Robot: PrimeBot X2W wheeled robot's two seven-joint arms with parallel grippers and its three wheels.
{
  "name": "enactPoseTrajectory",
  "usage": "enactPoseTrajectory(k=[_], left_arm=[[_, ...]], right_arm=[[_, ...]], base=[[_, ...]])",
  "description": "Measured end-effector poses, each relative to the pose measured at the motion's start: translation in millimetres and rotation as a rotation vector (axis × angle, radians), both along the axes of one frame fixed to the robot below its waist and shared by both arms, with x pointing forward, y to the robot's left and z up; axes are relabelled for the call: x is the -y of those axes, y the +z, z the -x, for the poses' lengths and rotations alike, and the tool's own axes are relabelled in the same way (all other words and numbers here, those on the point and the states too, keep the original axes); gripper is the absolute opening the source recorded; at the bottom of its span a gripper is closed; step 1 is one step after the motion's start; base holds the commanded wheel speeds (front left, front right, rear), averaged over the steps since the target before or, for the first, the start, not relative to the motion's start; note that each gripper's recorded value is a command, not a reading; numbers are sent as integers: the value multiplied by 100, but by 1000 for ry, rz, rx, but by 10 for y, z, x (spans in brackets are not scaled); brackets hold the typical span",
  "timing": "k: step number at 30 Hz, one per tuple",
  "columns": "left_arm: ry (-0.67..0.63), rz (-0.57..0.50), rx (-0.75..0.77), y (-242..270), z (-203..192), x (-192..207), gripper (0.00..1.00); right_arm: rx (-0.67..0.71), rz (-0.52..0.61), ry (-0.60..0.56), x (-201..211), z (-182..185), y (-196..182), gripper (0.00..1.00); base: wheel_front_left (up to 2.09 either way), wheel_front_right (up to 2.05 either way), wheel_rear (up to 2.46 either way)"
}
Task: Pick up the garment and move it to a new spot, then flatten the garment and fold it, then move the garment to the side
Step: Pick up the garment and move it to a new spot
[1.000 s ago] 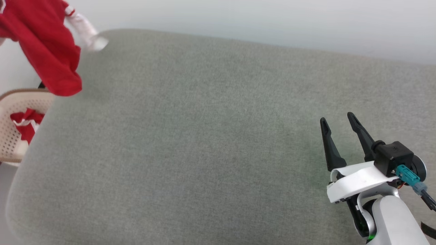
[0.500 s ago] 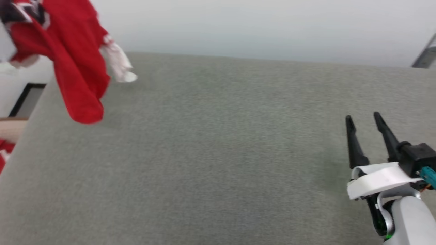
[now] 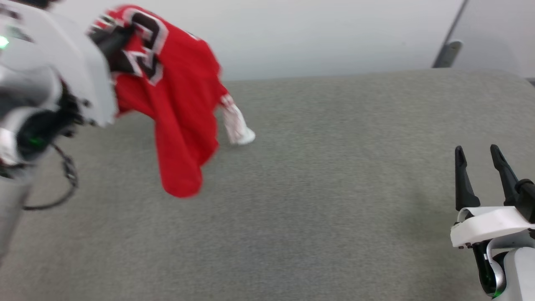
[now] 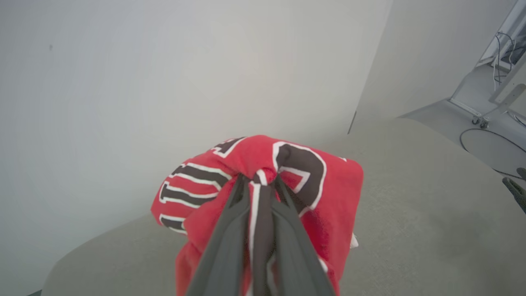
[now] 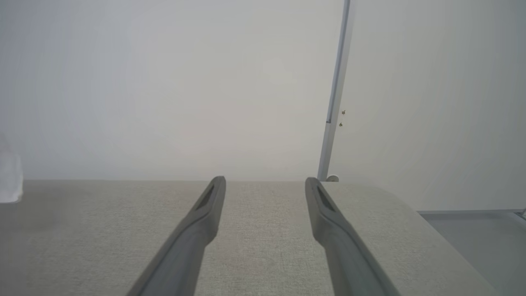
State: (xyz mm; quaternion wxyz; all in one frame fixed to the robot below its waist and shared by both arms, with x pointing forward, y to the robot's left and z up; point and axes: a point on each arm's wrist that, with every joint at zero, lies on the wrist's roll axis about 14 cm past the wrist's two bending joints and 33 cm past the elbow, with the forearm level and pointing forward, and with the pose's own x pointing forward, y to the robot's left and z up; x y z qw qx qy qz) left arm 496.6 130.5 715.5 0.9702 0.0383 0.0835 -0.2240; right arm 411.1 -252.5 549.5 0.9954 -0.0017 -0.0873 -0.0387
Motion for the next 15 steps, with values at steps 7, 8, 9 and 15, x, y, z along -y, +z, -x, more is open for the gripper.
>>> enactPoseTrajectory(k=[7, 8, 9, 15], left_arm=[[-156, 9, -67, -269, 72, 677, 0], [-174, 7, -85, -347, 79, 746, 0], [-187, 7, -108, -441, 85, 806, 0], [-213, -31, -271, -1165, 103, 933, 0]], right_arm=[[-20, -19, -95, 290, 183, -80, 100], [-24, -21, -103, 312, 194, -96, 100], [-30, -24, -109, 325, 199, -118, 100], [-59, -43, -124, 328, 198, -241, 100]], base=[[0, 0, 0], [0, 0, 0], [0, 0, 0], [0, 0, 0]])
